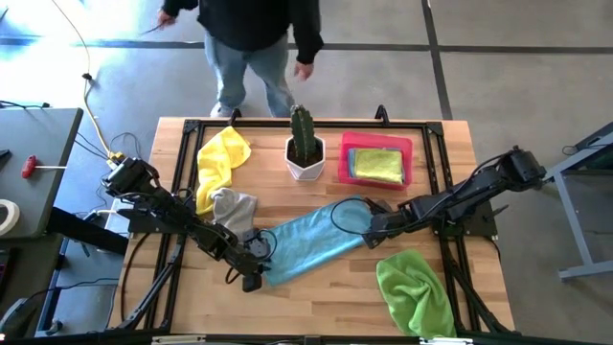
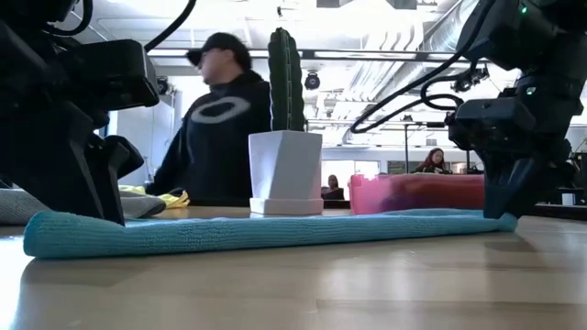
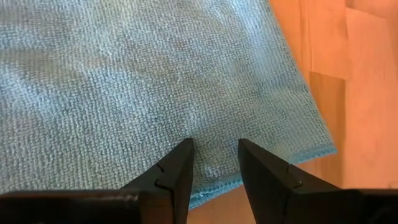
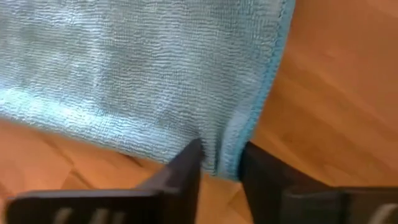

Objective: Fold microfiber towels
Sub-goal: Put the blue towel into the pink laundry bin

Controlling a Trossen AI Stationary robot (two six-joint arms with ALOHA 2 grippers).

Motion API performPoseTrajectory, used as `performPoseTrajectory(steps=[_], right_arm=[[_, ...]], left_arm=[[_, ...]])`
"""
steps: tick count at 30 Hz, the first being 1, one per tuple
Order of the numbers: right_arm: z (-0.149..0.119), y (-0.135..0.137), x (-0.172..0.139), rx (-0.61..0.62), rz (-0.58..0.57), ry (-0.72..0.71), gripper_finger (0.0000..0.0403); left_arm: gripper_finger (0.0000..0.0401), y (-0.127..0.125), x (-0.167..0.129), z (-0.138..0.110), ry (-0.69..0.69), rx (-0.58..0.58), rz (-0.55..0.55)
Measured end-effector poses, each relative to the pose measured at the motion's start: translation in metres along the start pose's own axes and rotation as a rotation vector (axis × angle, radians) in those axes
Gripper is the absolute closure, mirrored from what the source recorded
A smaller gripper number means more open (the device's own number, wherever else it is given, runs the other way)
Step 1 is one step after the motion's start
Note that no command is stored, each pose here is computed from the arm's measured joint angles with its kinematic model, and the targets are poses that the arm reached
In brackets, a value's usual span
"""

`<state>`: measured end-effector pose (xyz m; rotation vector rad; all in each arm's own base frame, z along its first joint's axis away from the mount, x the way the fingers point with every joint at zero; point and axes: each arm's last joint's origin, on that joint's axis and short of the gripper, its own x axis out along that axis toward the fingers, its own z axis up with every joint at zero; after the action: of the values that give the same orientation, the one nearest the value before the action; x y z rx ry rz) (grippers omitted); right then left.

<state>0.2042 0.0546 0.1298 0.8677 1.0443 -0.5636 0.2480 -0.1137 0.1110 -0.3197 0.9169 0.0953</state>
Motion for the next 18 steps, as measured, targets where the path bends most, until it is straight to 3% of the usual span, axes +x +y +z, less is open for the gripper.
performPoseTrajectory(steps=[5, 14, 18], right_arm=[[0.000, -0.001, 0.000, -0.043, -0.008, -0.011, 0.0394], [-0.001, -0.002, 0.000, -0.060, -0.016, 0.035, 0.0400], [0.001, 0.001, -0.008, -0.093, -0.081, 0.072, 0.0401]], left_arm=[[0.0282, 0.000, 0.000, 0.000, 0.000, -0.008, -0.004], [0.0282, -0.012, -0.003, 0.013, -0.009, 0.008, -0.065], [0.0282, -0.019, -0.005, 0.021, -0.017, 0.023, -0.104]])
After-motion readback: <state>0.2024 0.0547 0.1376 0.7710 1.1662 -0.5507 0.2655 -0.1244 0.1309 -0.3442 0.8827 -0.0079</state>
